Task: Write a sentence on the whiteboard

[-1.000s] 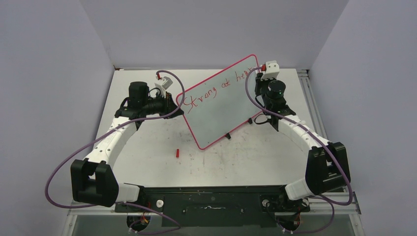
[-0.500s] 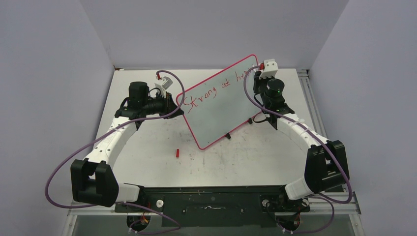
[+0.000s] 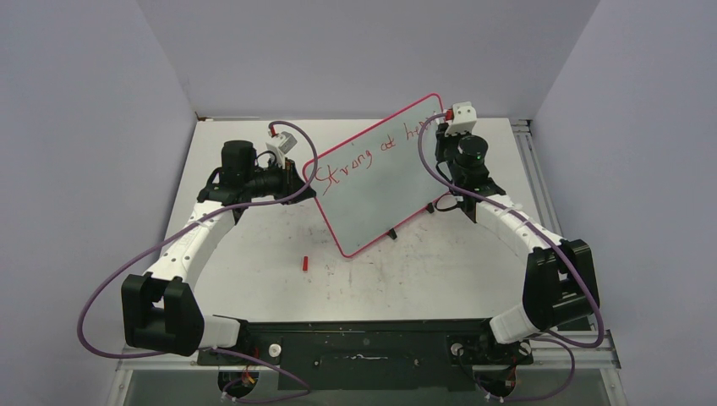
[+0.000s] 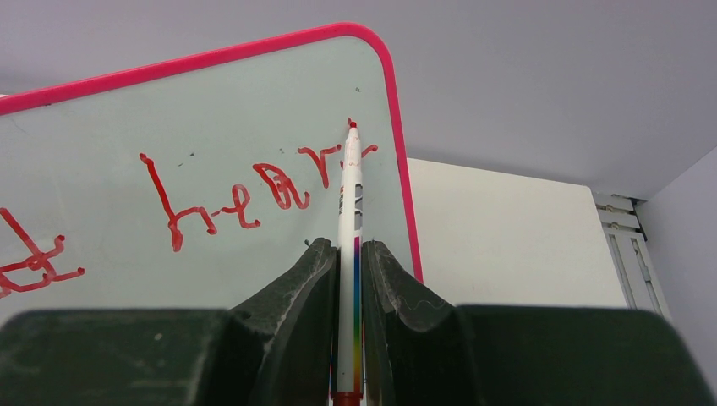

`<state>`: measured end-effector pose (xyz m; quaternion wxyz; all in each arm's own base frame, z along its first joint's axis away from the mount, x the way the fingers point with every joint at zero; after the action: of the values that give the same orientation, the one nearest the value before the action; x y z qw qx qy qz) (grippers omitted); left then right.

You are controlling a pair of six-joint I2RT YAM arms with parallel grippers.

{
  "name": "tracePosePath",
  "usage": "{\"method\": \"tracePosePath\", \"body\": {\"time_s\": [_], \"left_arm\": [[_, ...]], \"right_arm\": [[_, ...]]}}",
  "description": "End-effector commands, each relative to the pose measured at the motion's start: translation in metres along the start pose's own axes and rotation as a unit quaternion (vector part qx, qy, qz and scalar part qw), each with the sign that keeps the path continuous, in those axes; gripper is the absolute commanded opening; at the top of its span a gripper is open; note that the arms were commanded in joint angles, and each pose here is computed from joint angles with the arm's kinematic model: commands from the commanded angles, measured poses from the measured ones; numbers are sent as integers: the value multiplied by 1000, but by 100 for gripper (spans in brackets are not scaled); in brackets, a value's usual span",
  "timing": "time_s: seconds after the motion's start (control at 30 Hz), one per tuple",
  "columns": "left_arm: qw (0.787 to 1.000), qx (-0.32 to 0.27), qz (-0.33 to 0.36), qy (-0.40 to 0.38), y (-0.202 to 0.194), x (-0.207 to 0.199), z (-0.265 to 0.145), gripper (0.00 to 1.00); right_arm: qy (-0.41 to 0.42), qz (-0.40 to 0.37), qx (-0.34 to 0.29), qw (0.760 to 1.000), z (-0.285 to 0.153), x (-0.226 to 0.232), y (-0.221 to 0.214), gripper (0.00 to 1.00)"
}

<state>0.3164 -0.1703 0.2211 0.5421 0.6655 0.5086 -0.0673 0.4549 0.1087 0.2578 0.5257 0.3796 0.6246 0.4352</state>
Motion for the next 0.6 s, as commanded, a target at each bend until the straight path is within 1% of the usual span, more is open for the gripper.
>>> {"method": "tracePosePath", "body": {"time_s": [0.0,0.33,0.57], "left_arm": [[1000,-12,26,-11,11,-10,-3,0],[1000,-13,26,-12,12,-11,-3,0],[999,-14,27,-13,12,-12,-3,0]], "right_arm": [[0,2,-22,1000,1,1,9,5],[2,4,1,1000,-10,5,-13,5],[-6,2,8,1000,-9,3,-17,5]]}}
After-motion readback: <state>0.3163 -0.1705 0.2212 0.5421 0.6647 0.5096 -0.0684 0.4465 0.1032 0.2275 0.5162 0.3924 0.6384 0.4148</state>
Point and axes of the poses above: each gripper's point midway between its finger pads, its own z axis out along the fingers, its own x axis along the line the jaws close on, y = z × x, the point moved 2 cm from there along -z, back along the fingers, and after that the axes turned 14 degrees about -z, right-handed, at the moved point
